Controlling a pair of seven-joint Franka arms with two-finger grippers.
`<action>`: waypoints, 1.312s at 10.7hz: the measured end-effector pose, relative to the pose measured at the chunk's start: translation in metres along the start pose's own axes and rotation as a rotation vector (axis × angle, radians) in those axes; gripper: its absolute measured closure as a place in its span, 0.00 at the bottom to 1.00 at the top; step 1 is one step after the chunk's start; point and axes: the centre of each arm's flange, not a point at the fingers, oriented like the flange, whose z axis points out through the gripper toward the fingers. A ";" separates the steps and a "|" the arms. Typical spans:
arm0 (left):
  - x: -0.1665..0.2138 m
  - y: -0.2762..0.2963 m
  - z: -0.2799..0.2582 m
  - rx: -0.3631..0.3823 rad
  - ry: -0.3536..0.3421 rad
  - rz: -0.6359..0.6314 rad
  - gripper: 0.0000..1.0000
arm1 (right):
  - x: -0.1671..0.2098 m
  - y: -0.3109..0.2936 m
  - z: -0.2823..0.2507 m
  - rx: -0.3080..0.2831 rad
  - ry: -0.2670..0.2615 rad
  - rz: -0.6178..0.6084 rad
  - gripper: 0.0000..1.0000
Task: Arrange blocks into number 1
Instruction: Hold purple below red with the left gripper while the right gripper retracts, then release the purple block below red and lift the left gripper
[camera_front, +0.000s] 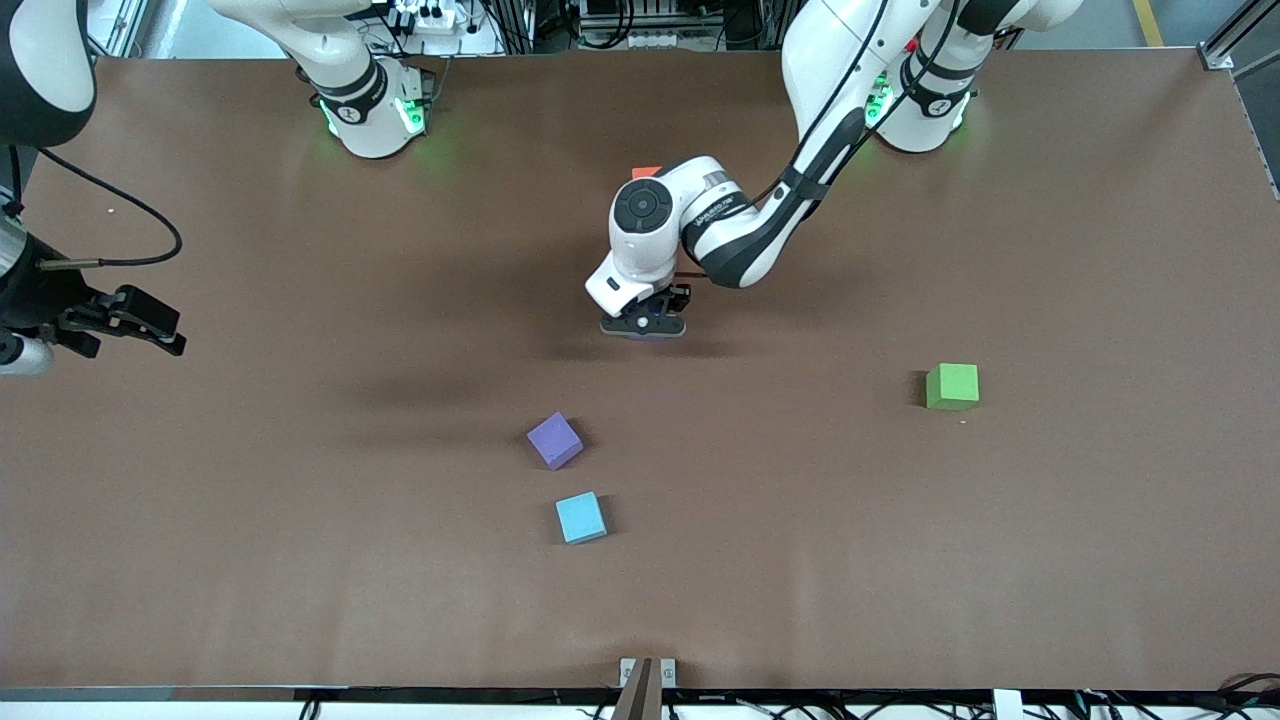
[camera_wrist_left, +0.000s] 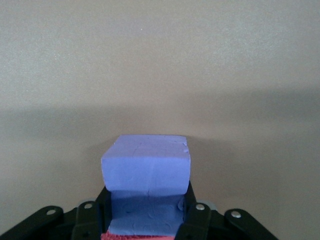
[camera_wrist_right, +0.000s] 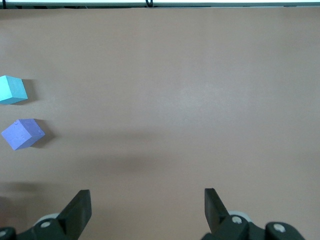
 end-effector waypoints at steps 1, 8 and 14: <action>-0.002 0.000 0.002 0.004 -0.005 0.002 0.38 | 0.000 0.000 0.000 0.000 0.000 0.000 0.00; 0.017 -0.010 -0.025 0.005 0.049 -0.001 0.00 | 0.000 -0.001 0.000 0.000 -0.001 -0.003 0.00; 0.121 -0.137 -0.186 -0.072 0.242 -0.239 0.00 | -0.004 -0.003 -0.001 0.000 -0.042 -0.007 0.00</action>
